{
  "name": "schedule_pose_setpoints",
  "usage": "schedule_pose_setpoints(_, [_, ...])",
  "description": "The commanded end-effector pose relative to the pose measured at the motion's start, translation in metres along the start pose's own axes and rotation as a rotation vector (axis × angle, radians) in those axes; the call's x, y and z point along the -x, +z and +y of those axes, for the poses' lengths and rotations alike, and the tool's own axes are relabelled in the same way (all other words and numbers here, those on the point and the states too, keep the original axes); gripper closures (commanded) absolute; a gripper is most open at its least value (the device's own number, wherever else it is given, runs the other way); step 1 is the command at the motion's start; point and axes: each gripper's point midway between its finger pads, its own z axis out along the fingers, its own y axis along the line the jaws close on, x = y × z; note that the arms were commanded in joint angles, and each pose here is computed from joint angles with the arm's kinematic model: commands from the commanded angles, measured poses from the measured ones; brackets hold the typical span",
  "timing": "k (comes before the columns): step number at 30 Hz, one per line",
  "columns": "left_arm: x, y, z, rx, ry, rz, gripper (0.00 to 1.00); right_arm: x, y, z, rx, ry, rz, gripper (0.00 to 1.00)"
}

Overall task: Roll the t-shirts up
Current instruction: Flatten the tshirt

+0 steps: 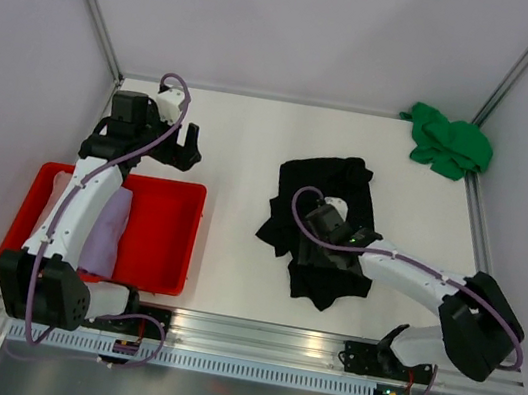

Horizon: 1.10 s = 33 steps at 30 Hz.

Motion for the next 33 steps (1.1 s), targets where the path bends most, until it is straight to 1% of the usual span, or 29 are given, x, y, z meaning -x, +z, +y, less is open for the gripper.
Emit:
schedule_pose_setpoints(1, [-0.006, 0.007, -0.008, -0.058, 0.028, 0.023, 0.07, 0.032, 0.001, 0.042, 0.004, -0.016, -0.165, 0.25])
schedule_pose_setpoints(4, [-0.008, 0.008, -0.008, -0.063, 0.022, 0.037, 0.07, 0.032, 0.008, 0.039, -0.120, -0.142, -0.193, 0.25])
schedule_pose_setpoints(6, [-0.010, 0.008, -0.008, -0.066, 0.024, 0.044, 0.07, 0.027, 0.016, 0.041, -0.156, -0.199, -0.165, 0.26])
schedule_pose_setpoints(10, [-0.009, 0.007, -0.008, -0.065, 0.027, 0.044, 0.07, 0.013, 0.027, 0.052, -0.167, -0.277, -0.135, 0.27])
schedule_pose_setpoints(11, [-0.009, 0.008, -0.008, -0.065, 0.027, 0.044, 0.07, 0.011, 0.029, 0.055, -0.159, -0.280, -0.132, 0.28])
schedule_pose_setpoints(12, [-0.008, 0.008, -0.007, -0.063, 0.026, 0.044, 0.07, 0.012, 0.032, 0.058, -0.151, -0.275, -0.140, 0.33])
schedule_pose_setpoints(13, [-0.008, 0.008, -0.007, -0.063, 0.026, 0.044, 0.07, 0.011, 0.033, 0.057, -0.156, -0.278, -0.144, 0.51])
schedule_pose_setpoints(14, [-0.007, 0.009, -0.006, -0.057, 0.025, 0.044, 0.07, 0.017, 0.033, 0.055, -0.177, -0.274, -0.170, 0.64])
schedule_pose_setpoints(15, [-0.007, 0.009, -0.005, -0.056, 0.024, 0.046, 0.07, 0.025, 0.029, 0.055, -0.193, -0.272, -0.190, 0.99])
schedule_pose_setpoints(17, [-0.007, 0.009, -0.005, -0.048, 0.027, 0.049, 0.07, 0.043, 0.016, 0.054, -0.227, -0.277, -0.236, 1.00])
schedule_pose_setpoints(18, [-0.007, 0.009, -0.005, -0.049, 0.028, 0.050, 0.07, 0.053, 0.008, 0.060, -0.211, -0.285, -0.259, 1.00])
schedule_pose_setpoints(19, [-0.007, 0.008, -0.006, -0.051, 0.033, 0.050, 0.07, 0.079, -0.012, 0.075, -0.167, -0.296, -0.322, 1.00])
schedule_pose_setpoints(20, [-0.009, 0.008, -0.006, -0.053, 0.037, 0.054, 0.07, 0.094, -0.026, 0.086, -0.135, -0.309, -0.357, 1.00])
schedule_pose_setpoints(21, [-0.008, 0.005, -0.007, -0.053, 0.045, 0.052, 0.07, 0.127, -0.055, 0.109, -0.064, -0.290, -0.437, 1.00])
schedule_pose_setpoints(22, [-0.008, 0.004, -0.009, -0.055, 0.051, 0.051, 0.07, 0.145, -0.072, 0.121, -0.027, -0.300, -0.476, 1.00])
schedule_pose_setpoints(23, [-0.008, 0.003, -0.009, -0.056, 0.056, 0.049, 0.07, 0.162, -0.089, 0.135, 0.027, -0.361, -0.504, 1.00])
schedule_pose_setpoints(24, [-0.007, 0.000, -0.010, -0.056, 0.063, 0.043, 0.07, 0.196, -0.129, 0.160, 0.118, -0.345, -0.590, 1.00])
schedule_pose_setpoints(26, [-0.004, -0.003, -0.015, -0.078, 0.071, 0.033, 0.07, 0.225, -0.172, 0.186, 0.254, -0.413, -0.670, 1.00])
schedule_pose_setpoints(27, [-0.001, -0.005, -0.018, -0.092, 0.080, 0.026, 0.06, 0.246, -0.216, 0.207, 0.373, -0.422, -0.755, 1.00])
schedule_pose_setpoints(29, [0.006, -0.014, -0.031, -0.152, 0.086, 0.003, 0.05, 0.262, -0.254, 0.216, 0.440, -0.442, -0.828, 1.00])
schedule_pose_setpoints(30, [0.009, -0.017, -0.035, -0.173, 0.087, -0.007, 0.04, 0.272, -0.281, 0.218, 0.468, -0.454, -0.870, 1.00])
schedule_pose_setpoints(33, [0.024, -0.028, -0.048, -0.226, 0.091, -0.056, 0.03, 0.279, -0.306, 0.201, 0.496, -0.431, -0.894, 1.00])
